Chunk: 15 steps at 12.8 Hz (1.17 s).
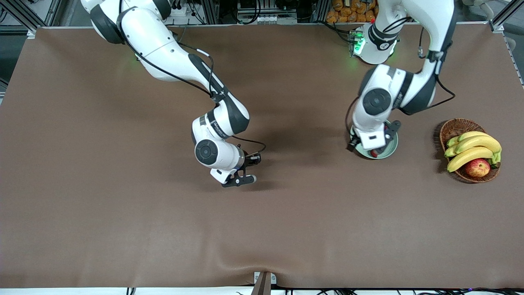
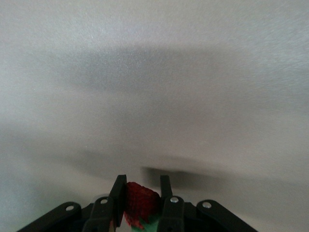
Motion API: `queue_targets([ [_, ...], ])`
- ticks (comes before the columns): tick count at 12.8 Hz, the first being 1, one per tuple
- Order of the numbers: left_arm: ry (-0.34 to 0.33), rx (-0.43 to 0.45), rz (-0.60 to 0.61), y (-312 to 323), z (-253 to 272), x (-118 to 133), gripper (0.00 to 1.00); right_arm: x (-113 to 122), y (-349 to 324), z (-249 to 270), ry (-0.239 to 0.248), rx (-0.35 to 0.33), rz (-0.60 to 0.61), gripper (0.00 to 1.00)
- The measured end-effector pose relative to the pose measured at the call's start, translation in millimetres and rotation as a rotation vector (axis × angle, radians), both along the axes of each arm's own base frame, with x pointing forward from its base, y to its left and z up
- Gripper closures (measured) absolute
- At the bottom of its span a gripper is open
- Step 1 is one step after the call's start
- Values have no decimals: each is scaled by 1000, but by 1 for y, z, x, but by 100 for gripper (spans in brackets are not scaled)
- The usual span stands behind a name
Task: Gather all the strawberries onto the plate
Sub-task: 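Set the last strawberry mid-table with the right gripper while the left gripper approaches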
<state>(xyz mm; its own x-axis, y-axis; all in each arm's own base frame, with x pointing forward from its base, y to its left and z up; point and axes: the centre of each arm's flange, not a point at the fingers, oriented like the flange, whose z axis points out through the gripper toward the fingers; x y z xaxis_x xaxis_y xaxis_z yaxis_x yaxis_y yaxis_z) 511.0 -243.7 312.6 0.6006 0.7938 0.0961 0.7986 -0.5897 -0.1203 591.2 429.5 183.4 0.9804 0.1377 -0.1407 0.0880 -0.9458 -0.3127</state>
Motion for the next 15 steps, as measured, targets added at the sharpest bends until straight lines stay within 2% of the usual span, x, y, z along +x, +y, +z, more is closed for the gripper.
queue_targets([
  [1, -38, -41, 12, -21, 20, 9, 0, 0, 0, -3, -4, -1, -2, 62],
  [3, -79, -129, 72, -59, 41, 34, 0, 6, -5, -2, -29, -2, -17, 37],
  [6, -89, -178, 181, -110, 14, 73, 0, 29, -25, 14, -77, -12, -52, 5],
  [7, -86, -176, 216, -131, -7, 80, 0, 40, -36, 28, -99, -9, -71, 0],
  [8, -84, -174, 236, -152, -26, 82, 0, 52, -51, 48, -111, -9, -88, 0],
  [11, -87, -185, 204, -208, -56, 66, 0, 79, -123, 133, -73, -62, -133, 0],
  [13, -107, -214, 84, -246, -62, 42, 0, 82, -182, 200, -56, -133, -152, 0],
  [15, -119, -234, -94, -280, -74, 15, 0, 75, -226, 260, -80, -234, -143, 0],
])
